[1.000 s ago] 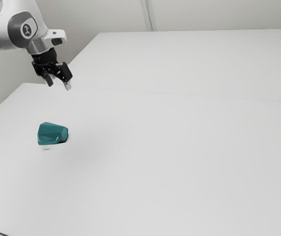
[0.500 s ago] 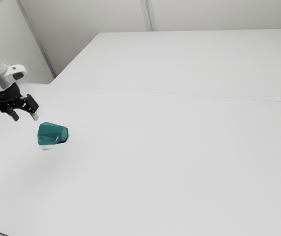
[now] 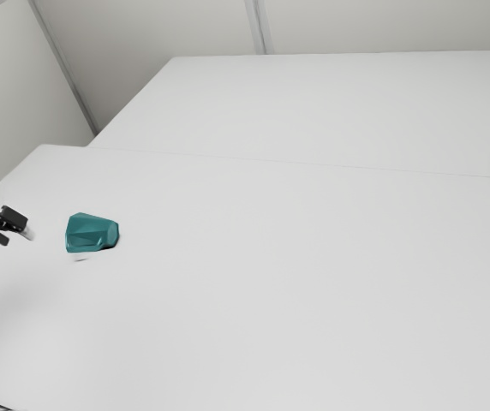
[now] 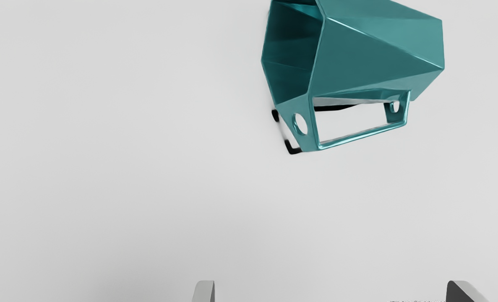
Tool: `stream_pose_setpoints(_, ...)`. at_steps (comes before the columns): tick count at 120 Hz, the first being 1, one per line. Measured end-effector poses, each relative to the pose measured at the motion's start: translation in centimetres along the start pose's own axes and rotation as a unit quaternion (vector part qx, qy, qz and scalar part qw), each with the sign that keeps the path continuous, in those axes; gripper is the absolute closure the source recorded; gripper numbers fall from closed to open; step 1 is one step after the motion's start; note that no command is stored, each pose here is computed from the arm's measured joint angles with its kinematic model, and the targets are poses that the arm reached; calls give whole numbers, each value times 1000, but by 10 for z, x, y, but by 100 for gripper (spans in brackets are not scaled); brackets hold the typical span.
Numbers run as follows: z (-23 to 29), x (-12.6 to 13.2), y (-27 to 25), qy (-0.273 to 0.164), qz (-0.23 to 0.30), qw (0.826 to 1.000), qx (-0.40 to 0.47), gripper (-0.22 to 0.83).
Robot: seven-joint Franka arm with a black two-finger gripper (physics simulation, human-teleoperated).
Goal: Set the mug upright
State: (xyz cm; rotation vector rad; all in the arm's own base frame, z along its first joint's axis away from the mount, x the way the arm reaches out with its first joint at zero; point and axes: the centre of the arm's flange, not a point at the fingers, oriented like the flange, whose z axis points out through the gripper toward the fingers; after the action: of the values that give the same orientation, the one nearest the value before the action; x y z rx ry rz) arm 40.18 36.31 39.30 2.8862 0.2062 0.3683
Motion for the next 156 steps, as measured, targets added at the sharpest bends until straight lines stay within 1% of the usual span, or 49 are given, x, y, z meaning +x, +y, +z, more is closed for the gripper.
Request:
stream_pose_setpoints(9,10,0,-11,4,30,1000,1,0)
stream_pose_setpoints(26,26,23,-26,26,83,996,-1,0)
stream_pose_setpoints(37,33,32,-34,47,107,993,-9,0)
stream_pose_setpoints(49,50,52,-43,64,139,988,-20,0)
stream_pose_setpoints(62,66,54,-59,76,154,985,-27,0)
stream_pose_setpoints(77,75,63,-51,96,179,978,-39,0)
stream_pose_setpoints(97,89,83,-34,123,212,968,-56,0)
stream_pose_setpoints(113,107,73,-24,130,212,966,-69,0)
stream_pose_setpoints(131,112,62,-10,135,218,963,-76,0)
stream_pose_setpoints(156,113,60,-15,144,230,960,-67,0)
